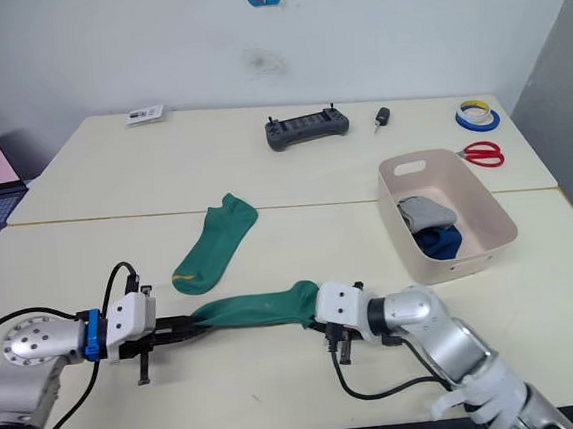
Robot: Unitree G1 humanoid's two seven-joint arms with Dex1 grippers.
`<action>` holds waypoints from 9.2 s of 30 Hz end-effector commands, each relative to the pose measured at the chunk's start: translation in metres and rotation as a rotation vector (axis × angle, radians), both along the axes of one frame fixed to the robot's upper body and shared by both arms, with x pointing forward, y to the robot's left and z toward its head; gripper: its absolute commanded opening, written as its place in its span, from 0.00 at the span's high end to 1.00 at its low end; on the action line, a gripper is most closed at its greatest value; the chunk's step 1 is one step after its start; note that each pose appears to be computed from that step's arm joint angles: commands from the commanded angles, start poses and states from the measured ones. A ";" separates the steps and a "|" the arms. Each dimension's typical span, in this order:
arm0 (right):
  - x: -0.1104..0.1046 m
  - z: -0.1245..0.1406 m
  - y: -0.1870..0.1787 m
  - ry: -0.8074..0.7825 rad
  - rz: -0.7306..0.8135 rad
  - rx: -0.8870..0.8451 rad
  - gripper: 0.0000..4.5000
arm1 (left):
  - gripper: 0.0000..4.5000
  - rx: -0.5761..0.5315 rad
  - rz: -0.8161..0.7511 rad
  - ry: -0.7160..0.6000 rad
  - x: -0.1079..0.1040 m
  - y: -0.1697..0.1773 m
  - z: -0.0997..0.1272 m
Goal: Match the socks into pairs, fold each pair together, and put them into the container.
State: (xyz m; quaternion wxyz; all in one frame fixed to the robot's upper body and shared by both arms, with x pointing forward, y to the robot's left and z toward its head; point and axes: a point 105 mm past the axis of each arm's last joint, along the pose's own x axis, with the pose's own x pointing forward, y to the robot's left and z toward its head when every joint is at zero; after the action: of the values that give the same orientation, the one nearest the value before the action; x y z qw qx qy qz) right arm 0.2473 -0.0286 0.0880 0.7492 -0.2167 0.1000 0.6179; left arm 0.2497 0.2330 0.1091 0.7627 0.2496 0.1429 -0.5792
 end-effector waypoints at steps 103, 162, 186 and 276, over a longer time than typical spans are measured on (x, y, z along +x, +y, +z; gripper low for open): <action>0.007 0.089 -0.006 -0.155 -0.183 0.208 0.01 | 0.17 -0.406 1.080 0.185 0.081 0.034 -0.022; 0.002 0.093 -0.067 -0.112 -0.302 0.101 0.00 | 0.99 -0.399 -0.033 0.462 0.061 -0.119 0.088; 0.100 0.057 0.003 0.053 -0.567 0.214 0.00 | 0.99 -0.165 0.344 0.465 0.056 -0.007 0.033; -0.020 0.038 -0.055 -0.059 -0.639 0.383 0.29 | 0.43 -0.063 0.162 0.274 0.075 0.000 0.042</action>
State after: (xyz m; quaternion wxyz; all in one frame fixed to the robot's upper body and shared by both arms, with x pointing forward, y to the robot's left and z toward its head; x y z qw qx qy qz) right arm 0.2286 -0.0873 0.0966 0.9365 -0.0316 0.0870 0.3383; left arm 0.3171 0.2333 0.1192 0.7571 0.1329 0.3083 -0.5605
